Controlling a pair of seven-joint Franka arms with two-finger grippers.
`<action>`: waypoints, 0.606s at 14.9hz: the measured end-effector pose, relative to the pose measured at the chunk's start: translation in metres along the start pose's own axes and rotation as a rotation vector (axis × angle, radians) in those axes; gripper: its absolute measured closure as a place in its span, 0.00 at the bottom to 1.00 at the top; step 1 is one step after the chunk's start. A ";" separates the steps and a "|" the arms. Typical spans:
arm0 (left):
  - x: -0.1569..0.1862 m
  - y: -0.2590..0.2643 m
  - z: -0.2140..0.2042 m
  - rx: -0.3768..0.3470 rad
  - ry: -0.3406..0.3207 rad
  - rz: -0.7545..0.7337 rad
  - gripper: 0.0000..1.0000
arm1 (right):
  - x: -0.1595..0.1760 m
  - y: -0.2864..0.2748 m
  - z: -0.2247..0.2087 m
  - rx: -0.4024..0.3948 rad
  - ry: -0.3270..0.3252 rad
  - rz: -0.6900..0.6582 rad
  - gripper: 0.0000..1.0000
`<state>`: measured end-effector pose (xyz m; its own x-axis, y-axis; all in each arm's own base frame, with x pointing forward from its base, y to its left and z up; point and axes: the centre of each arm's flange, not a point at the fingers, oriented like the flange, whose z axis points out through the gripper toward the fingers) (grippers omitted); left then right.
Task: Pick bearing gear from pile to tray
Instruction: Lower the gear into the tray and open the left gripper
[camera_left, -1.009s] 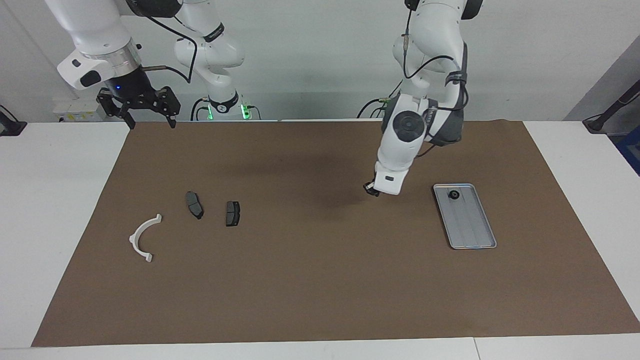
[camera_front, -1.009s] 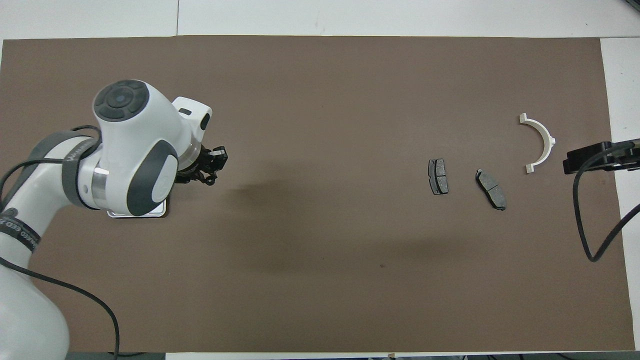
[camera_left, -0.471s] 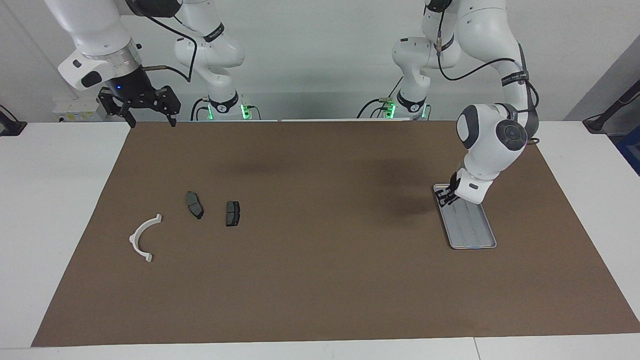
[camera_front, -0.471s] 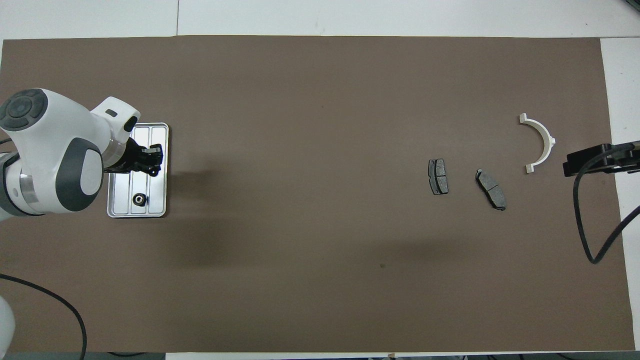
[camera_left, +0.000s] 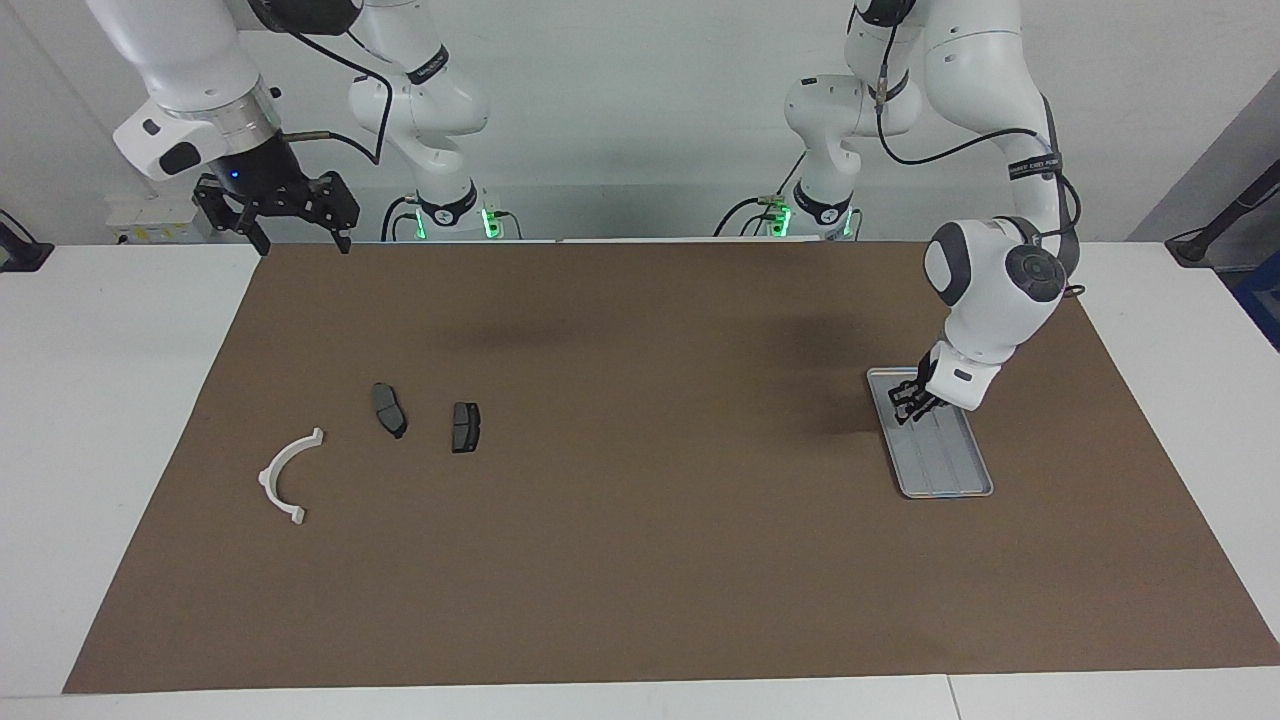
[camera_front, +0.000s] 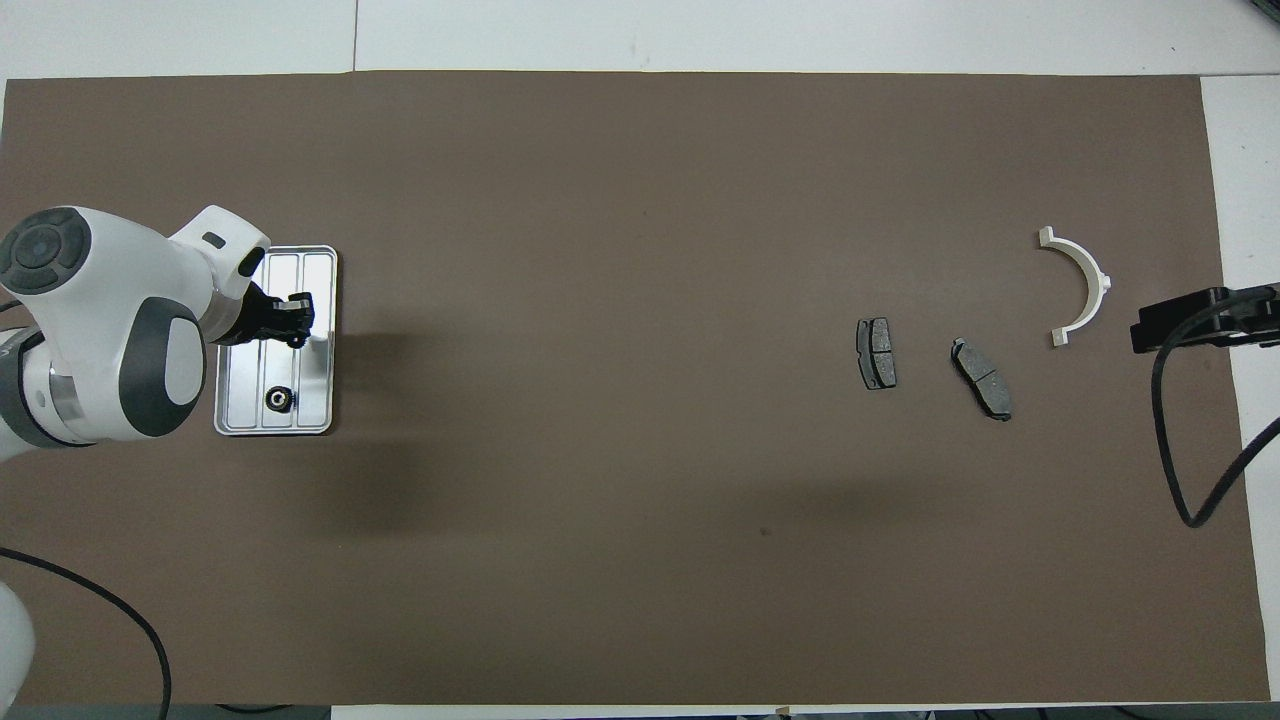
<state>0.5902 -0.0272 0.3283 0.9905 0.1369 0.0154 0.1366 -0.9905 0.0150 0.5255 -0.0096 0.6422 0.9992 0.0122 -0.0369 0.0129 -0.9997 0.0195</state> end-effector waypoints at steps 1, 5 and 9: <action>0.001 -0.003 0.001 0.007 0.007 0.003 0.78 | 0.000 0.000 0.000 0.000 0.000 0.000 0.00; 0.004 -0.010 0.002 0.010 0.016 -0.004 0.78 | 0.000 0.000 0.000 0.000 0.000 0.000 0.00; 0.010 -0.010 0.020 0.015 -0.001 -0.003 0.78 | 0.000 0.000 0.000 0.000 0.000 0.000 0.00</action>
<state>0.5994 -0.0164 0.3079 0.9900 0.1402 0.0139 0.1403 -0.9901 -0.0004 0.5255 -0.0097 0.6421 0.9992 0.0119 -0.0371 0.0127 -0.9997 0.0195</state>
